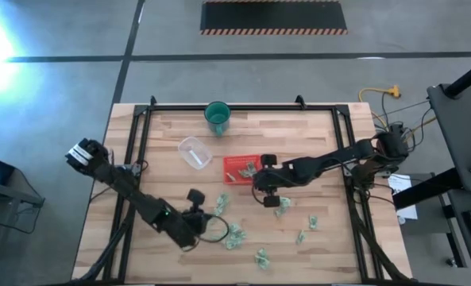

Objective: Pick and place items into bin
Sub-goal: Put the stevia packet into the orange bin

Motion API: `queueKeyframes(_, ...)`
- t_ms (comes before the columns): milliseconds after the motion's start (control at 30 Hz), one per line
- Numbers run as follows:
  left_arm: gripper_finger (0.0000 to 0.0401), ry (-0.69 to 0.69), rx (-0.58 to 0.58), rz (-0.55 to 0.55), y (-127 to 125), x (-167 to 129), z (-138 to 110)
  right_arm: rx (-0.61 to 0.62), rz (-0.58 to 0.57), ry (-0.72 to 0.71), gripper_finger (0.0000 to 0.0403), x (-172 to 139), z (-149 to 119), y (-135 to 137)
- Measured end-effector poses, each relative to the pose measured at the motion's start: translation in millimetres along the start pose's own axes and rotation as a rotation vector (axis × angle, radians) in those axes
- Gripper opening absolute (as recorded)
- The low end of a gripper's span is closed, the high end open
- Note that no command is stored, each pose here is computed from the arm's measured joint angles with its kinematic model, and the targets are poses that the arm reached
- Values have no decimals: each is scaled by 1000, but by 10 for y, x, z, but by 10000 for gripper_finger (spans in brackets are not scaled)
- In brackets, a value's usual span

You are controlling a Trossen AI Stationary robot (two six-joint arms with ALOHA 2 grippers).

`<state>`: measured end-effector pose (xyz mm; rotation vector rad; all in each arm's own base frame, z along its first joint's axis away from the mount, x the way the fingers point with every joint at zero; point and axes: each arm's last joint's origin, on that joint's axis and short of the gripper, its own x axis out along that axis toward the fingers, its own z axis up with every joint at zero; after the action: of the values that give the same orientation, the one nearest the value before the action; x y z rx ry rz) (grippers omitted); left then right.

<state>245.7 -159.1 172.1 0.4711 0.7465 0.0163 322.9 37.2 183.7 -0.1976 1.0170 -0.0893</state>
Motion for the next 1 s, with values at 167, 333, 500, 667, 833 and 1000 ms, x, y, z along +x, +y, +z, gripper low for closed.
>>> queueKeyframes(167,0,34,5,87,337,171,30,26,7,-2,68,-140,-12,20)
queueKeyframes(333,0,33,1,165,672,300,58,49,-22,9,68,-275,-66,53)
queueKeyframes(500,0,-21,-19,169,924,323,117,57,-48,36,68,-337,-131,114)
queueKeyframes(667,0,-37,-62,166,1169,400,85,76,-42,80,68,-352,-226,183)
queueKeyframes(833,0,-41,-94,165,1373,488,28,118,-39,130,68,-393,-369,270)
queueKeyframes(1000,0,-29,-123,154,1524,559,-30,141,-28,130,68,-449,-451,389)
